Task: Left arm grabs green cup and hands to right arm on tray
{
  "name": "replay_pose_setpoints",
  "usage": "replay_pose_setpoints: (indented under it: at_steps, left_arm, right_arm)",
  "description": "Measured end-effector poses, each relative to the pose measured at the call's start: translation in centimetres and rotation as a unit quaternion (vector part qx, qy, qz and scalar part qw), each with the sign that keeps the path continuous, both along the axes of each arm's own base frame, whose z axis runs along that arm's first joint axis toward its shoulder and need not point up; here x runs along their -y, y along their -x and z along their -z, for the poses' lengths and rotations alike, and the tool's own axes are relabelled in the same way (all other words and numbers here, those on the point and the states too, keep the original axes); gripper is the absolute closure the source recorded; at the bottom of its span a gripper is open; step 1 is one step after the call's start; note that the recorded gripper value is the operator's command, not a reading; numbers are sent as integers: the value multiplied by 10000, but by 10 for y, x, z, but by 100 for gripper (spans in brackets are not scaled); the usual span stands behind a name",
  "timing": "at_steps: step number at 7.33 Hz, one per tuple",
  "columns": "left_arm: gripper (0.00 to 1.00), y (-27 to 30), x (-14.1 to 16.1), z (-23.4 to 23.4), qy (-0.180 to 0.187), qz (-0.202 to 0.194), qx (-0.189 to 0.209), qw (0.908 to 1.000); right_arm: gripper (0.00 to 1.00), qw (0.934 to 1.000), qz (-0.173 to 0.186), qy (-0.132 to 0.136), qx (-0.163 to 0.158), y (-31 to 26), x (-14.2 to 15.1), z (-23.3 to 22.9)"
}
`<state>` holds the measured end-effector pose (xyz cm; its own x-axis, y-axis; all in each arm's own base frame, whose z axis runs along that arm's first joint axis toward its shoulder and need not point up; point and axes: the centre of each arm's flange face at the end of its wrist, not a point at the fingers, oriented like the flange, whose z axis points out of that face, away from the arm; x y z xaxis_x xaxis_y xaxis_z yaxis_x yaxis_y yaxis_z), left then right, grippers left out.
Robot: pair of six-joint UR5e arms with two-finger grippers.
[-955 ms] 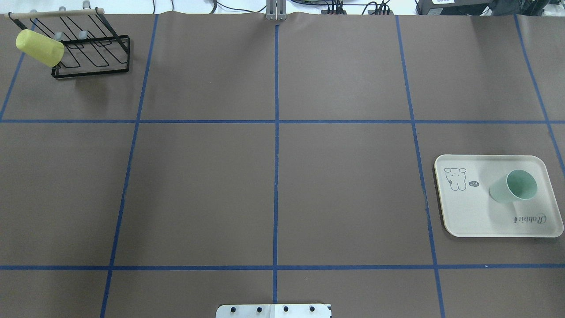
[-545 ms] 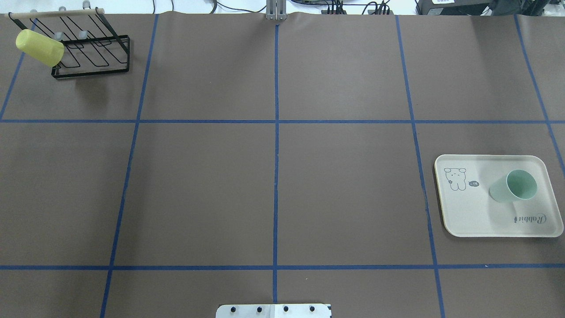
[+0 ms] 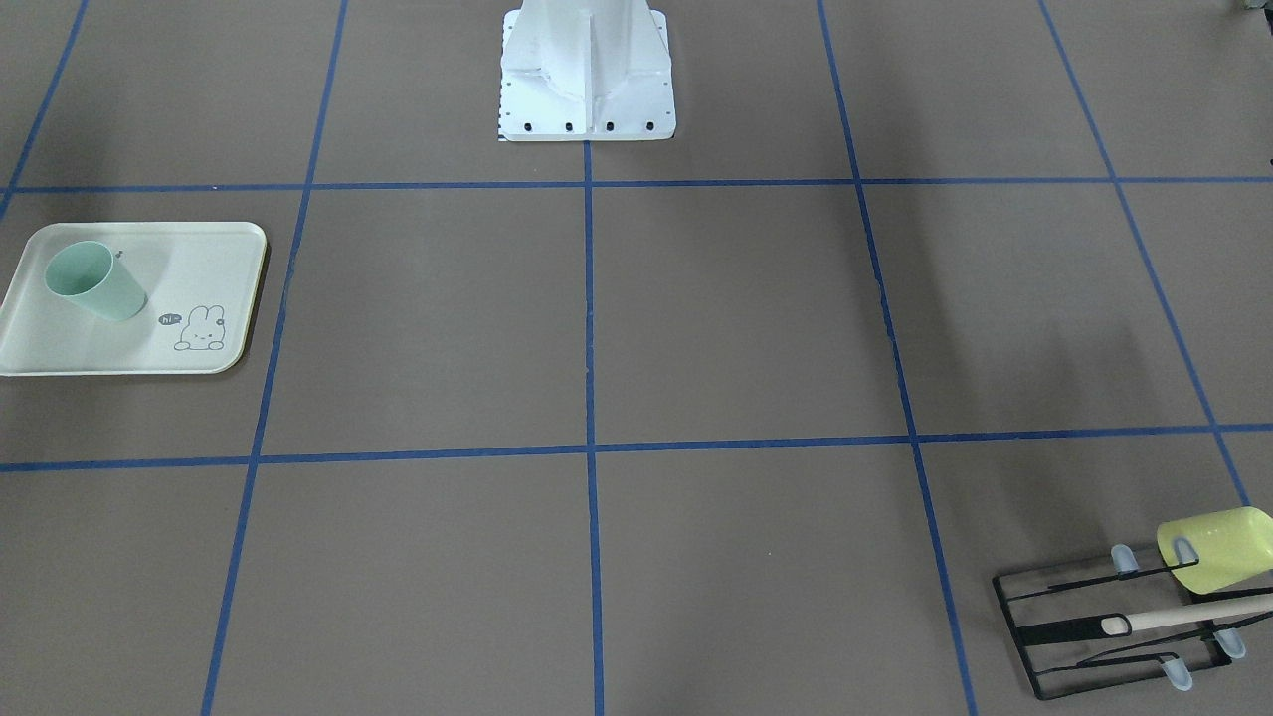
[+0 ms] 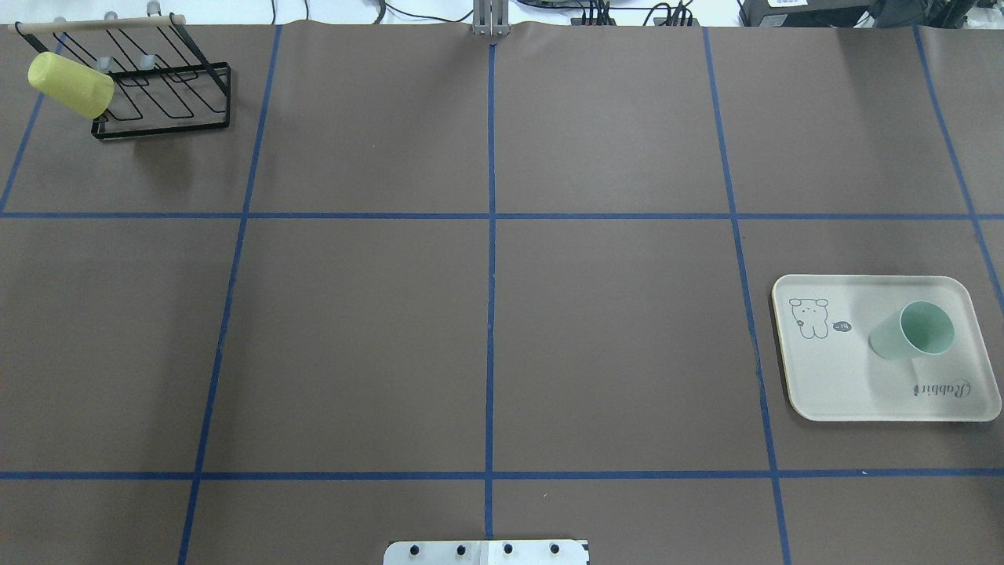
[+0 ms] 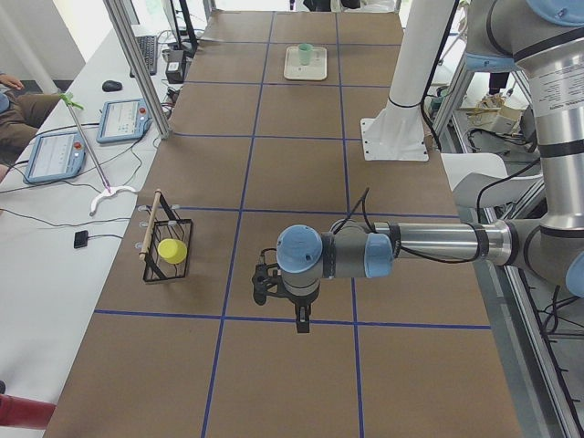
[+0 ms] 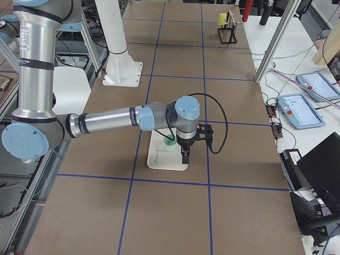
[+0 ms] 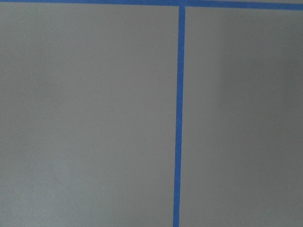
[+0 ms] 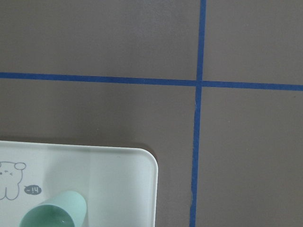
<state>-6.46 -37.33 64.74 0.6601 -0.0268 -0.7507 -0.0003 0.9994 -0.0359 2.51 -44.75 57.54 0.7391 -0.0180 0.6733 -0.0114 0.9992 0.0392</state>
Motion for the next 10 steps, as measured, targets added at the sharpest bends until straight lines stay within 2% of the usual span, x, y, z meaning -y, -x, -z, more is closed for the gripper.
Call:
replay_pose_setpoints:
  at_steps: [3, 5, 10]
  left_arm:
    - [0, 0, 2, 14, -138, 24, -75, 9999]
    - [0, 1, 2, 20, -208, 29, -69, 9998]
    - [0, 2, 3, 16, -155, 44, -34, 9999]
  right_arm:
    - [0, 9998, -17, 193, -92, -3, -7, -20]
    - [0, 9998, 6, 206, -80, -3, -7, -24]
    - [0, 9995, 18, 228, 218, 1, -18, -16]
